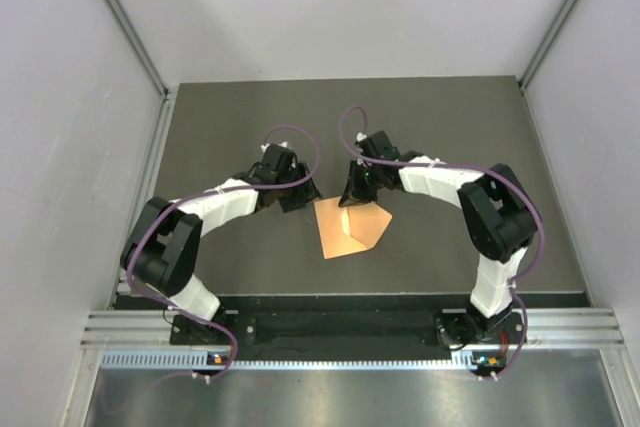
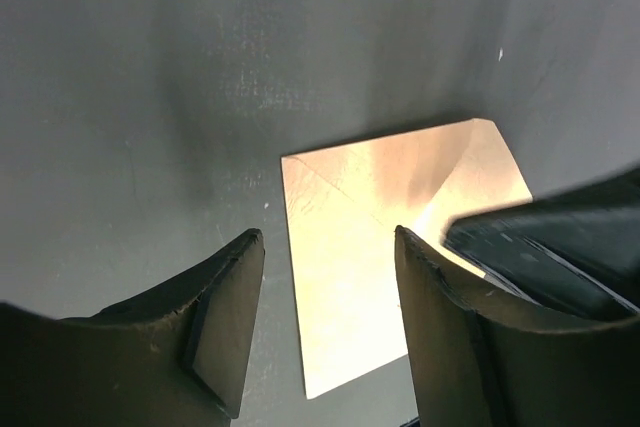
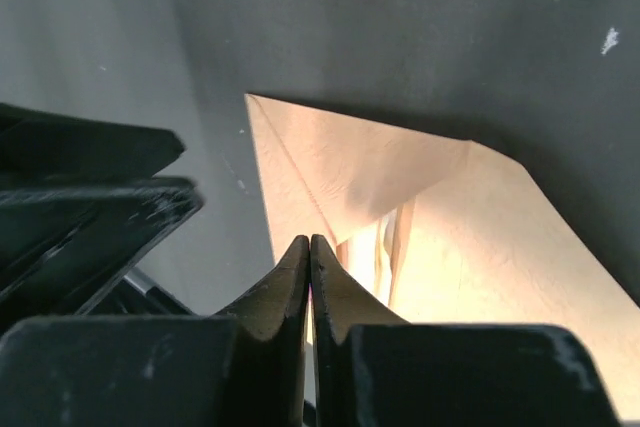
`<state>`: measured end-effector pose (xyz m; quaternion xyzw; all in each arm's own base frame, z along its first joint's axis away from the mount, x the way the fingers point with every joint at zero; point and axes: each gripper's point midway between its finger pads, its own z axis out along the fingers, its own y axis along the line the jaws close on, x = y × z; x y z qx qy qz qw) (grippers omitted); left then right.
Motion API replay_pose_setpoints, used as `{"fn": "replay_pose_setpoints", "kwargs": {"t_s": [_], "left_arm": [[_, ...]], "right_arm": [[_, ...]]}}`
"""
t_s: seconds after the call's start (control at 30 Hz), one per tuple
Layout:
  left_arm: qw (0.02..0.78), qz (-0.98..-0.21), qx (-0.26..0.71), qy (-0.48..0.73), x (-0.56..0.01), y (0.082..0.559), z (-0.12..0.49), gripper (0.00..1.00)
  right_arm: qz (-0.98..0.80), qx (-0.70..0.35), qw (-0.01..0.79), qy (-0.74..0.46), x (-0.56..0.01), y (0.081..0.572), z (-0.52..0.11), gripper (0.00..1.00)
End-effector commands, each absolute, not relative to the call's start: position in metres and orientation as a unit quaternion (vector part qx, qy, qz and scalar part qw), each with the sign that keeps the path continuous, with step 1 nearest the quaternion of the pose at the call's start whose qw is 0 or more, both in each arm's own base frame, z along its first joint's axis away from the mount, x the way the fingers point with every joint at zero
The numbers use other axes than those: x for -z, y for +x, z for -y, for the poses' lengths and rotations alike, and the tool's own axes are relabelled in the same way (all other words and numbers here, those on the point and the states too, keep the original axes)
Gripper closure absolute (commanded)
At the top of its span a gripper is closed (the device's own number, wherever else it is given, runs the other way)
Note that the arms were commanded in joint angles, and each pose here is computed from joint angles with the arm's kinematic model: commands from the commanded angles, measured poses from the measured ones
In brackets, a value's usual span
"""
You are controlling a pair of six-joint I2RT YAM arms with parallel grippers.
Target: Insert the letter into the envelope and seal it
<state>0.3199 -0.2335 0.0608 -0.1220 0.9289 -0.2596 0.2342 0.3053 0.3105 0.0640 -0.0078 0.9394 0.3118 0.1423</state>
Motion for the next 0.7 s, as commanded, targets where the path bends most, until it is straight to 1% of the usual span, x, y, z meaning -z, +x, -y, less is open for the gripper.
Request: {"fn": "replay_pose_setpoints", "kwargs": {"t_s": [0.0,0.2,0.3,0.37,0.47,0.5,0.53,0.6,0.63,0.67], "left_arm": [[0.242,-0.929,0.257,-0.109,-0.063,0.312,0.228,0.41],[0.234,-0.933,0.249,-0.109,-0.058,0.306,0.225,0.42],[0.233,-0.934,0.249,-0.105,-0.058,0.307,0.225,0.41],[0.23,-0.934,0.252,-0.103,-0.057,0.307,0.227,0.41],[0.228,-0.934,0.255,-0.101,-0.057,0.307,0.228,0.41],[0.229,-0.934,0.255,-0.1,-0.058,0.307,0.228,0.41],[0.229,-0.934,0.257,-0.099,-0.059,0.307,0.229,0.41],[0.229,-0.933,0.263,-0.094,-0.061,0.307,0.231,0.42],[0.226,-0.933,0.264,-0.093,-0.06,0.306,0.232,0.41],[0.222,-0.932,0.274,-0.089,-0.06,0.305,0.235,0.42]], "right_arm": [[-0.94,-0.32,0.12,0.002,-0.045,0.303,-0.317,1.0],[-0.963,-0.246,0.107,0.028,-0.011,0.3,-0.294,1.0],[-0.964,-0.24,0.109,0.027,-0.008,0.3,-0.291,1.0],[-0.966,-0.233,0.111,0.026,-0.007,0.301,-0.289,0.97],[-0.96,-0.251,0.127,0.01,-0.02,0.306,-0.295,0.96],[-0.955,-0.262,0.141,0.002,-0.033,0.309,-0.297,0.94],[-0.952,-0.265,0.152,-0.002,-0.042,0.312,-0.298,0.88],[-0.945,-0.27,0.184,-0.008,-0.068,0.316,-0.294,0.79],[-0.944,-0.263,0.199,-0.005,-0.076,0.319,-0.288,0.71],[-0.943,-0.261,0.208,0.002,-0.082,0.321,-0.283,0.67]]}}
